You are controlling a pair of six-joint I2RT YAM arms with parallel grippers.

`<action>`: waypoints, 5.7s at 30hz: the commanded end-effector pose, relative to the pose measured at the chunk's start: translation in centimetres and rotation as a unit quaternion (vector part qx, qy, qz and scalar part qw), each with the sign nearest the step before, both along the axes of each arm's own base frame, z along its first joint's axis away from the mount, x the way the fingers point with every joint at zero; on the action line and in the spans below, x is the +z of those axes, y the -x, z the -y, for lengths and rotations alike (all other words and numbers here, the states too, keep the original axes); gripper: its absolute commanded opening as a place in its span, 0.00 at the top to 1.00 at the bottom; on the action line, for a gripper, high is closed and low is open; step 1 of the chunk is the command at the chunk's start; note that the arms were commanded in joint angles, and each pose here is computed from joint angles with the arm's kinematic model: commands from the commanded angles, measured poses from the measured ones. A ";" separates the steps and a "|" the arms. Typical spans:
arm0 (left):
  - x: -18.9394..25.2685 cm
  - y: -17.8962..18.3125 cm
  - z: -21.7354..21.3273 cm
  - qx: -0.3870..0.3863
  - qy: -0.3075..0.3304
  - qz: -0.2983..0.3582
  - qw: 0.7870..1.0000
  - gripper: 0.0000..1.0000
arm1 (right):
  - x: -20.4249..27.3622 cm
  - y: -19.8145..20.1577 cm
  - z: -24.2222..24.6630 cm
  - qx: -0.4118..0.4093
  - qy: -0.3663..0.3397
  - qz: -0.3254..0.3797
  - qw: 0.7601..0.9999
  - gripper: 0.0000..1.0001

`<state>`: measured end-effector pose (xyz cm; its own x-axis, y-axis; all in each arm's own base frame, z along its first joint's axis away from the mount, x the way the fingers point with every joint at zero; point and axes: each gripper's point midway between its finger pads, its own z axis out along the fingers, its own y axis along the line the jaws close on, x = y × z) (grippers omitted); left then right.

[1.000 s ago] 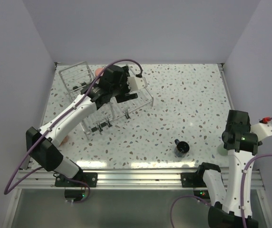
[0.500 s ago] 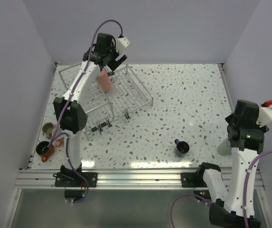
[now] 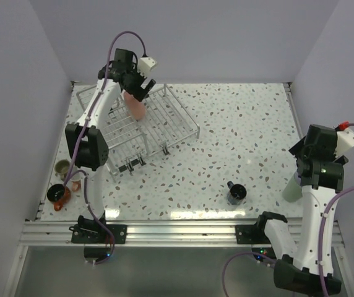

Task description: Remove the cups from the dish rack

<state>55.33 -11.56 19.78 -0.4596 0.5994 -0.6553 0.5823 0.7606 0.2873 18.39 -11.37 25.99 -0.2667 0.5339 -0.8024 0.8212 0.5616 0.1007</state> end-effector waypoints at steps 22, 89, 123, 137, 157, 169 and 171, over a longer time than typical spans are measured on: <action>-3.3 1.5 -1.6 -0.002 0.003 -0.063 0.998 0.60 | 3.1 -1.1 -0.1 0.020 0.016 0.056 0.998 0.21; 22.7 19.3 13.7 -0.307 0.430 0.000 0.849 1.00 | 19.7 -15.5 -38.6 0.620 -0.393 0.377 0.564 1.00; 13.5 11.6 8.7 -0.156 0.239 0.030 0.958 0.00 | 7.0 -0.8 -7.3 0.167 0.053 -0.107 0.979 1.00; 11.9 11.1 9.2 -0.169 0.238 0.011 0.956 0.00 | 4.6 3.6 -4.9 0.129 -0.002 -0.132 0.983 1.00; 9.1 11.1 10.4 -0.160 0.224 -0.032 0.961 0.00 | 1.9 7.5 -2.4 0.074 0.035 -0.166 0.983 1.00; 8.1 13.6 12.6 -0.183 0.205 -0.058 0.960 0.00 | 1.5 8.7 -2.1 0.072 0.044 -0.163 0.983 1.00; 7.7 14.1 13.3 -0.191 0.197 -0.061 0.960 0.00 | 1.2 9.1 -2.0 0.064 0.039 -0.165 0.983 1.00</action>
<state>42.61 -24.41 26.77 -0.3779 0.4280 -0.8210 0.8328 0.5446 -0.0994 14.66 -8.64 29.49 -0.4111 0.4234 -0.8073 0.7291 0.6843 -0.0123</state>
